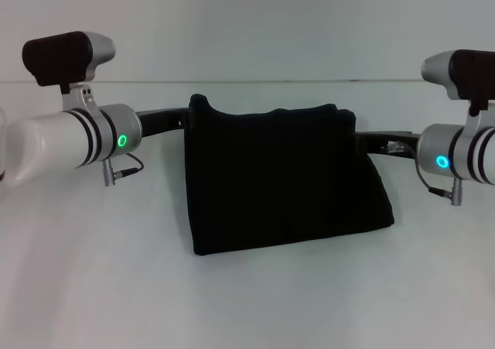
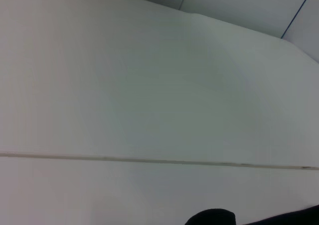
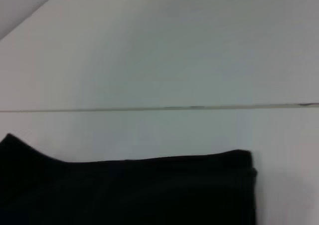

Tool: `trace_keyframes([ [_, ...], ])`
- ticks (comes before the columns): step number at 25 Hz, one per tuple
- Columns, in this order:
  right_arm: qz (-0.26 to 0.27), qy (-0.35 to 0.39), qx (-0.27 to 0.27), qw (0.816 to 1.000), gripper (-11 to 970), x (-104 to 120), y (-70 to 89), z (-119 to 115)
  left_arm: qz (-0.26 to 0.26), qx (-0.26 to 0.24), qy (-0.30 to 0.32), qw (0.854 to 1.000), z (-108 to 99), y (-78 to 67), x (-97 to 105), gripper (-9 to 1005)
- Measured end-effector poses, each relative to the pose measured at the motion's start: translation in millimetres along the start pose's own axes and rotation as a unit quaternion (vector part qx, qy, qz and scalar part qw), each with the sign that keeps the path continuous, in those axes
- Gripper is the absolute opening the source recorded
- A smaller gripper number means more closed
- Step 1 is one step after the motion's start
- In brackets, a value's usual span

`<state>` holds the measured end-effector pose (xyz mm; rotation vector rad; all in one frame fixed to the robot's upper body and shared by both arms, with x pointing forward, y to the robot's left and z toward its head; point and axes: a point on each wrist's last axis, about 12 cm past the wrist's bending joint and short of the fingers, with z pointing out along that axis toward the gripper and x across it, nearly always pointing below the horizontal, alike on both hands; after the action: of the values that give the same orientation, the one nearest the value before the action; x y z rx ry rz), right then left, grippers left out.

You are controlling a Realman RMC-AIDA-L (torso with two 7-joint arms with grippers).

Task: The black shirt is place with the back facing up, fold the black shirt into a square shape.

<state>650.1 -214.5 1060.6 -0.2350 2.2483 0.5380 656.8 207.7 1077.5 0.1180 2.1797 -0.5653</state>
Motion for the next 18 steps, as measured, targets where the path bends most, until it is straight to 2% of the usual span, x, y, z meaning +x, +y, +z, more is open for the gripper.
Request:
trace_keyframes([
  [6,0.009,-0.020,0.023,0.999,2,-5.0,-17.4,-9.3,0.000,-0.001,0.000,1.000,0.0,0.3,0.0,14],
  [10,0.018,-0.053,-0.004,0.998,3,-20.4,-22.5,-21.9,-0.002,0.000,0.000,1.000,-0.5,1.0,1.2,14],
  [14,0.026,-0.061,-0.050,0.997,4,-31.8,-19.0,-28.5,-0.002,0.000,0.000,1.000,-0.7,1.1,1.2,14],
  [18,0.019,-0.048,-0.082,0.995,4,-36.2,-3.7,-23.5,-0.002,0.000,0.000,1.000,-0.7,1.0,1.1,14],
])
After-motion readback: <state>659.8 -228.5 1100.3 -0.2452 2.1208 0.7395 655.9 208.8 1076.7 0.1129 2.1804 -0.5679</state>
